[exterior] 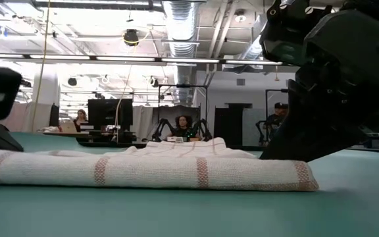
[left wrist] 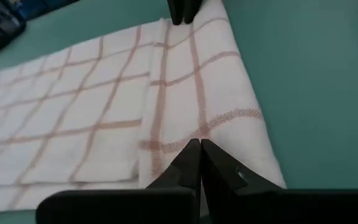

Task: Roll towel
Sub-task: Roll the white towel

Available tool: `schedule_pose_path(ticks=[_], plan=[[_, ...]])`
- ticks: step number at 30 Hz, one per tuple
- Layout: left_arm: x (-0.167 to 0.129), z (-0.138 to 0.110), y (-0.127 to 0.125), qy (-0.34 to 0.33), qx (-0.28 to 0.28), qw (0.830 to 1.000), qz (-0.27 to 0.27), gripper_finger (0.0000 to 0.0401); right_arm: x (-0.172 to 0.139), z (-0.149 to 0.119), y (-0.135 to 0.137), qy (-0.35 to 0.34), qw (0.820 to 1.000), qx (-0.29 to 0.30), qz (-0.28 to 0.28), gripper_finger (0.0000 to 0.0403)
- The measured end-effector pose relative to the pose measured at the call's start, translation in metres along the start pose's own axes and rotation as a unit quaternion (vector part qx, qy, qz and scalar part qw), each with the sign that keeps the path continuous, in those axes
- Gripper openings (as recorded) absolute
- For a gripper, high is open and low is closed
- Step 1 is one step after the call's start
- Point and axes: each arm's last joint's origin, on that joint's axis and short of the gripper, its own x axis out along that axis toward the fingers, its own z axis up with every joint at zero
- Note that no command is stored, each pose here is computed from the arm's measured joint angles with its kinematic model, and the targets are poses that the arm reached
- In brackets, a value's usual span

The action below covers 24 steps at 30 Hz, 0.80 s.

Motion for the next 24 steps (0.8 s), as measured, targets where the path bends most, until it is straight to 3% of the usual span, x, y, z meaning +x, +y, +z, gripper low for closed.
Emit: schedule_pose_path(ticks=[6,15,19,24], plan=[[0.005,-0.006,0.002,0.027,-0.023,0.999,-0.013,0.0000,-0.007,0.003,0.008,-0.017,0.996,-0.086,0.001,0.0092],[0.006,-0.007,0.002,0.031,-0.024,0.999,-0.016,0.0000,-0.029,0.020,0.035,-0.068,0.966,-0.246,0.033,0.0101],[0.006,-0.007,0.002,0.032,-0.024,0.999,-0.017,0.0000,-0.031,0.023,0.040,-0.066,0.959,-0.270,0.054,0.0149],[0.006,-0.008,0.002,0.034,-0.029,0.999,-0.018,0.0000,-0.029,0.023,0.037,-0.055,0.956,-0.285,0.043,0.0254]])
